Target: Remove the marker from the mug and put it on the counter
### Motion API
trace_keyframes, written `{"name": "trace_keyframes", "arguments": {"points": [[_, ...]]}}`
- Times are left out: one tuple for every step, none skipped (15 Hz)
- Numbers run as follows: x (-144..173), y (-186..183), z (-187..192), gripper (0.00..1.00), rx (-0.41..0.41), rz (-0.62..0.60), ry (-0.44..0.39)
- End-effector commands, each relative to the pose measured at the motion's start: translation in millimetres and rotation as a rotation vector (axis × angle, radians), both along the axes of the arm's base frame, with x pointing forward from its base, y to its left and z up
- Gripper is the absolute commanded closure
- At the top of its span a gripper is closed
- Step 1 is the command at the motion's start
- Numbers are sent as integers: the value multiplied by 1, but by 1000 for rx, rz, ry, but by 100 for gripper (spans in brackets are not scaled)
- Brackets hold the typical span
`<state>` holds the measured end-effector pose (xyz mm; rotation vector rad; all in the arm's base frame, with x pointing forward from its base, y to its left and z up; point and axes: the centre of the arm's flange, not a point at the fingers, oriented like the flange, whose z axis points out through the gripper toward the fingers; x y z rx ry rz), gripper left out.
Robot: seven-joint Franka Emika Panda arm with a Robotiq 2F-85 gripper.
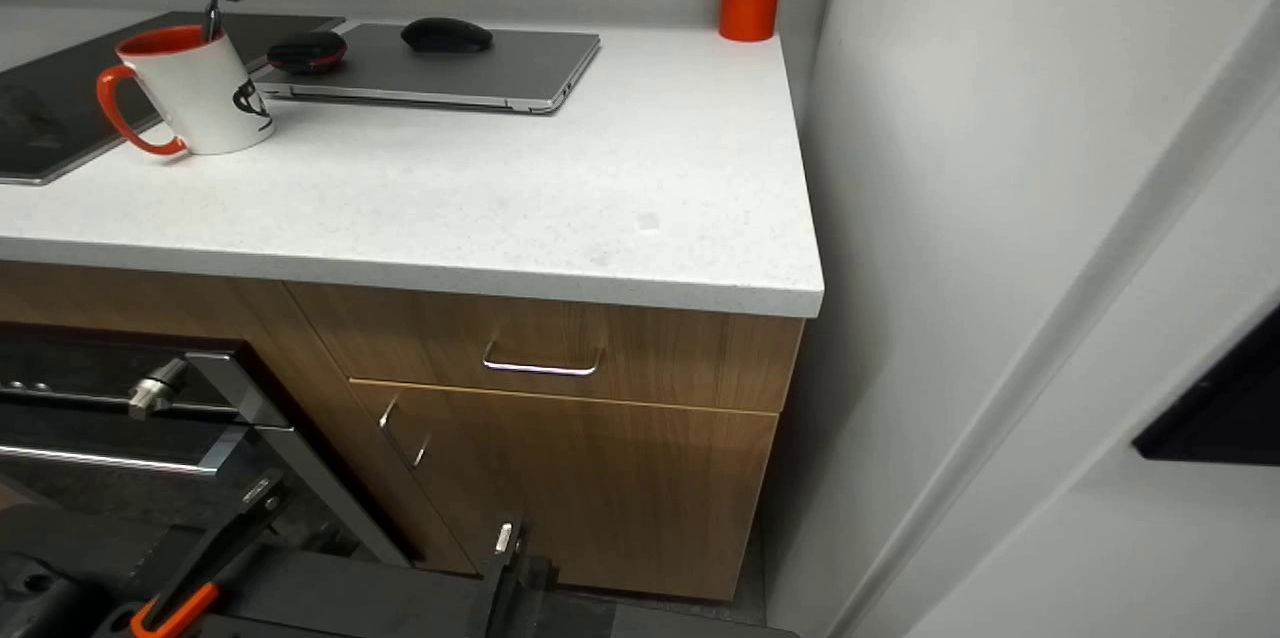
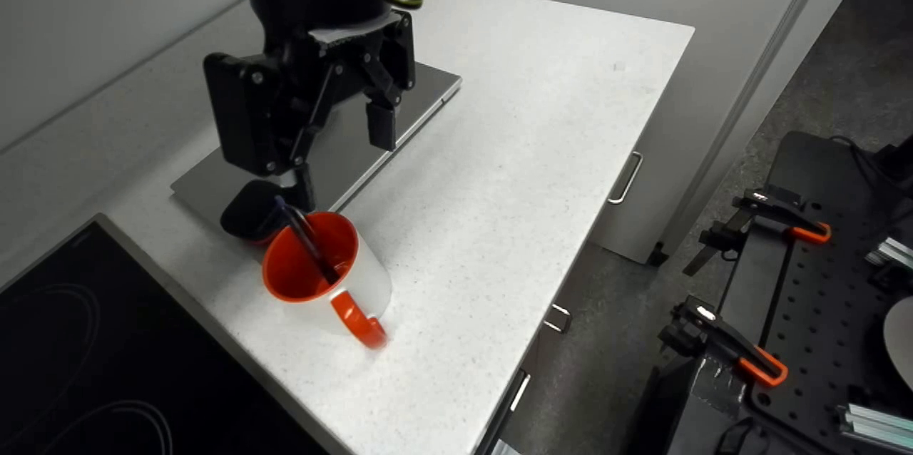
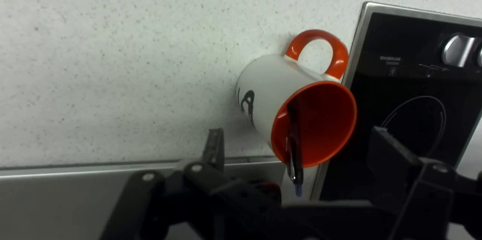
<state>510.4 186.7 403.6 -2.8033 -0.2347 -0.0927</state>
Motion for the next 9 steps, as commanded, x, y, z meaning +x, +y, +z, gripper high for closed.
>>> {"name": "trace_keyframes", "arguments": {"points": [[24,16,-6,0,2,-20,-40],[28,19,-9,0,1,-22,-45],[33,22,-12,0,0,-23,-47],[37,24,-16,0,-2,-25,-44],[41,27,-20,0,-2,-24,-42],[45,28,-24,0,-3,-23,-40],[48,30,-28,0,-7,-21,-37],[51,30,-33,0,-8,-20,-37],[53,31,-36,0,-7,-17,-34]]}}
